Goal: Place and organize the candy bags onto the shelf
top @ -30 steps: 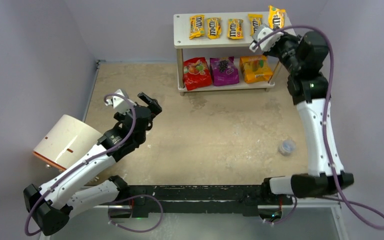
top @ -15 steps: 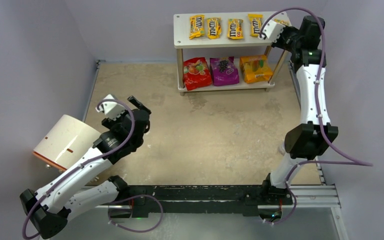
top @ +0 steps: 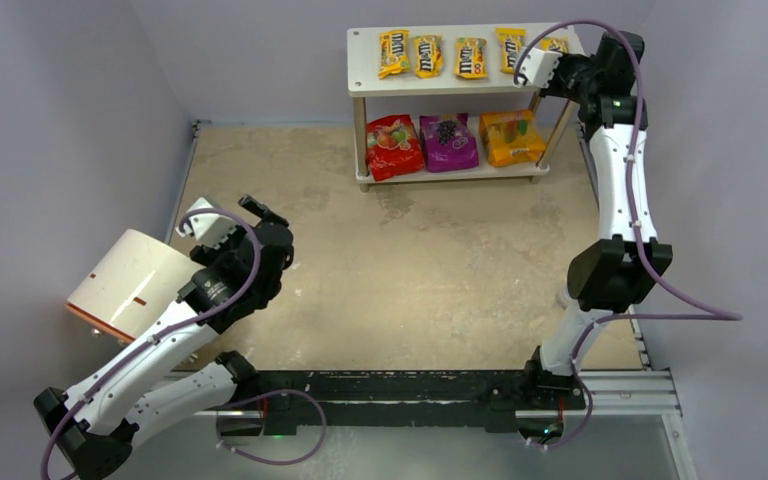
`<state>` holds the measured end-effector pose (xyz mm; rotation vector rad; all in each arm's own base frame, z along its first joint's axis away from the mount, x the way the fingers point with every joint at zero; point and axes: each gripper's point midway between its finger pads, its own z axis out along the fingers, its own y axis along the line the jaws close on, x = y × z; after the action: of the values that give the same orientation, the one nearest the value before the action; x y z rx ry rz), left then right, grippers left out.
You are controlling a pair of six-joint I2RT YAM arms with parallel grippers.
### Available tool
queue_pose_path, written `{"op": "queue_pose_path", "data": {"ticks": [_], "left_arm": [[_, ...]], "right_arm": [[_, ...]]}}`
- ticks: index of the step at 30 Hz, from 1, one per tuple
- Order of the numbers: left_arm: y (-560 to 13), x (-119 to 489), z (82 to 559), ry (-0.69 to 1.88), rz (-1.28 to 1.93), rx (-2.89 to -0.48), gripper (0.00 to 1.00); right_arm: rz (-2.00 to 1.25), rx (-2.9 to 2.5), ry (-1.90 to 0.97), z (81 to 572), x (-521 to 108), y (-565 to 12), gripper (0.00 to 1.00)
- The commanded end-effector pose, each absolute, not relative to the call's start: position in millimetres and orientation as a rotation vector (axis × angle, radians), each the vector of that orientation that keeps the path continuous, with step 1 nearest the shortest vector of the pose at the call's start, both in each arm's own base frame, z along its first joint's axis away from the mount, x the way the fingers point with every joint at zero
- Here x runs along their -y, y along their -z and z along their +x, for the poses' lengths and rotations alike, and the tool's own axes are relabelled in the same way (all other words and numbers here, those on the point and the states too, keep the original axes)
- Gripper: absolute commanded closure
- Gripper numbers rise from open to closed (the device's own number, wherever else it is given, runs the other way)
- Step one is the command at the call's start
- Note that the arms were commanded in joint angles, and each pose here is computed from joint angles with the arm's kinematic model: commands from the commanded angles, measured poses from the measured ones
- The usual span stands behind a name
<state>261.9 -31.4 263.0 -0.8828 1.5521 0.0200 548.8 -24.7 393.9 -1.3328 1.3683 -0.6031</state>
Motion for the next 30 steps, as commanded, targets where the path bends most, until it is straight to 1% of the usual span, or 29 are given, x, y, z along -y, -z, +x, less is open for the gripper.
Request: {"op": "queue_pose_path", "data": {"ticks": [1,2,5,7,10,11,13,14,22,24,27,28,30], "left_arm": [[-270.9,24.5,261.0,-0.034,-0.916,-1.506,0.00],[-271.1,24.5,261.1,-0.035,-0.916,-1.506,0.00],[-271.1,24.6,261.1,-0.034,-0.917,-1.506,0.00],[-271.0,24.9,261.3,-0.031,-0.919,-1.506,0.00],[-271.3,25.5,261.3,-0.027,-0.918,-1.508,0.00],[-271.0,25.4,261.2,-0.028,-0.918,-1.510,0.00],[-269.9,25.3,260.5,-0.029,-0.916,-1.515,0.00],[-268.9,25.2,260.2,-0.027,-0.918,-1.516,0.00],[-267.1,28.1,259.1,-0.008,-0.908,-1.541,0.00],[-267.9,29.0,258.6,-0.001,-0.900,-1.548,0.00],[-270.2,32.9,259.2,0.023,-0.878,-1.565,0.00],[-268.8,35.9,260.0,0.031,-0.861,-1.580,0.00],[-260.0,46.6,264.4,0.067,-0.827,-1.615,0.00]], "right_arm": [[-1.339,-1.312,0.662,546.8,28.3,-415.3,0.96],[-1.341,-1.314,0.664,546.2,28.7,-414.5,0.94],[-1.347,-1.317,0.666,543.8,29.4,-413.3,0.77],[-1.346,-1.318,0.665,542.0,29.7,-413.7,0.71],[-1.342,-1.333,0.660,535.6,30.5,-415.5,0.65],[-1.349,-1.344,0.655,531.6,30.5,-414.4,0.60],[-1.363,-1.371,0.650,522.5,31.5,-410.1,0.41],[-1.374,-1.382,0.646,517.2,31.6,-407.2,0.36],[-1.442,-1.424,0.623,457.4,25.9,-410.3,0.04],[-1.451,-1.407,0.600,439.6,19.3,-416.5,0.01],[-1.388,-1.334,0.576,413.2,5.3,-442.4,0.01],[-1.249,-1.323,0.520,409.9,-0.8,-455.9,0.01],[-0.732,-1.301,0.320,402.5,-2.3,-499.7,0.01]]}}
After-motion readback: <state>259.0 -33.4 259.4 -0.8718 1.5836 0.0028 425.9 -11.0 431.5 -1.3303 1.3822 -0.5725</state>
